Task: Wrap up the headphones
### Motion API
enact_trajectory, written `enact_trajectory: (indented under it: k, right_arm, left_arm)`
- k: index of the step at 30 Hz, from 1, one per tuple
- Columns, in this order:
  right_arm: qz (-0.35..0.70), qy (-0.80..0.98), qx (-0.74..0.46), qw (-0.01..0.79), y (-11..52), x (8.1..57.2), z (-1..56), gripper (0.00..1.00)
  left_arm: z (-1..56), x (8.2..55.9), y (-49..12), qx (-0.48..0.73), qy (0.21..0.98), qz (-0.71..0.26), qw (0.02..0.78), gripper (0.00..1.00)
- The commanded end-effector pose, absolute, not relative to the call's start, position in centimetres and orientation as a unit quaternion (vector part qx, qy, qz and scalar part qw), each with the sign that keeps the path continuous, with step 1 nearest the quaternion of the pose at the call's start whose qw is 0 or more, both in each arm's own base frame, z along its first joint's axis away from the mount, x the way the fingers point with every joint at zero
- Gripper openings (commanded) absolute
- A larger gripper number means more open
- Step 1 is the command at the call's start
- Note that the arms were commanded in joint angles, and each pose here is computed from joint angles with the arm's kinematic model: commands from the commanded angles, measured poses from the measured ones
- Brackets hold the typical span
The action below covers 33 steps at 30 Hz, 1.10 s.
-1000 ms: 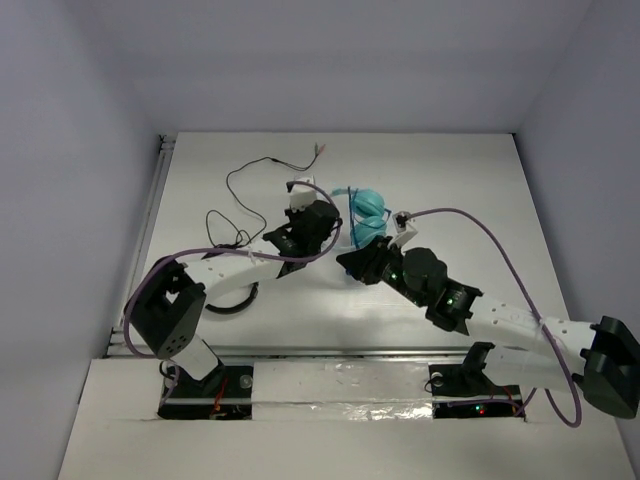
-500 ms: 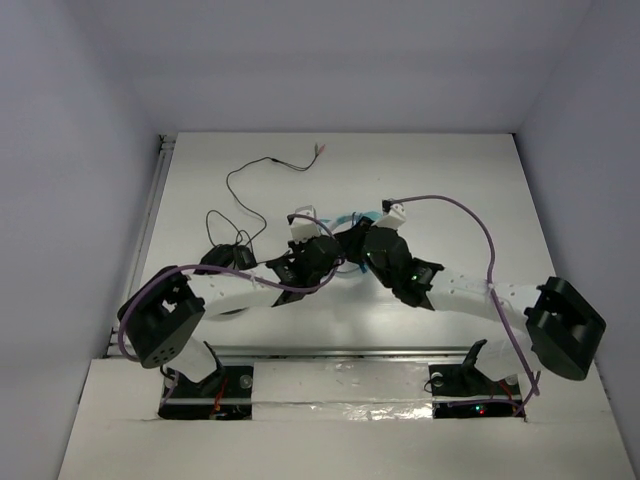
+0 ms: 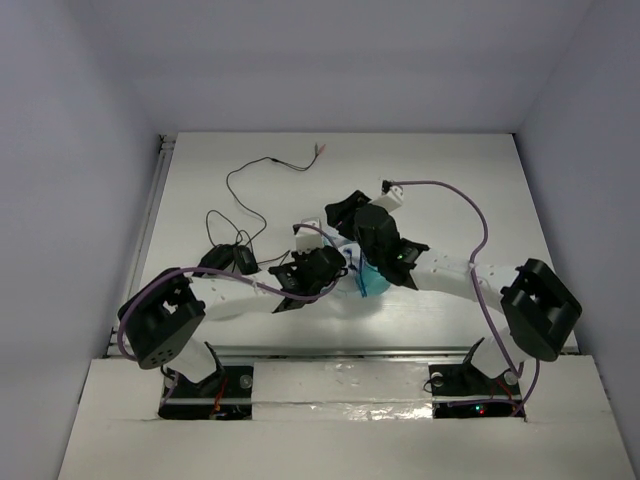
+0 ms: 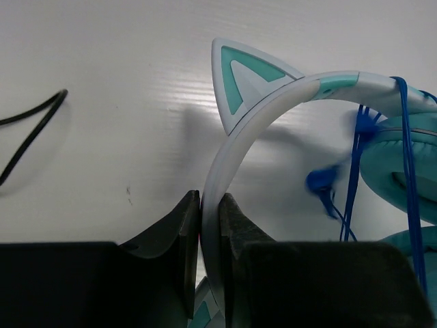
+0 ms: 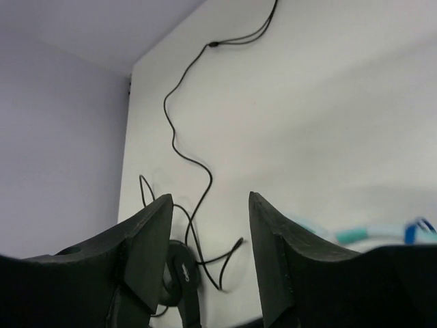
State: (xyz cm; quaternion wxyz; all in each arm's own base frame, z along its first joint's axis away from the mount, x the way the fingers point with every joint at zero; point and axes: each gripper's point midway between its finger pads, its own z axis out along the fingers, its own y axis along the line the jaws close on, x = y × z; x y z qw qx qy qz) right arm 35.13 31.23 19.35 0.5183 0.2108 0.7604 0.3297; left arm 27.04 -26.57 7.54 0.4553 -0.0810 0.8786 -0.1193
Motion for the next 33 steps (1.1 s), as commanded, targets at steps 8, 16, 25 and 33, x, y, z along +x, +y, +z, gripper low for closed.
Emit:
enact_trajectory:
  k: [8, 16, 25, 33]
  right_arm:
    - [0.338, 0.733, 0.219, 0.548, 31.0, 37.3, 22.6, 0.56]
    - [0.309, 0.721, 0.196, 0.588, 27.5, 35.9, 26.5, 0.48]
    - [0.279, 0.709, 0.186, 0.621, 21.2, 31.5, 28.9, 0.42]
    - [0.245, 0.717, 0.188, 0.625, 16.7, 28.3, 27.8, 0.88]
  left_arm:
    - [10.8, 26.9, -28.2, -0.093, 0.864, -0.176, 0.462, 0.00]
    - [11.9, 27.4, -28.2, -0.087, 0.858, -0.167, 0.477, 0.00]
    - [13.7, 31.0, -29.4, -0.074, 0.841, -0.159, 0.512, 0.01]
    - [11.7, 34.5, -29.0, -0.065, 0.839, -0.148, 0.520, 0.20]
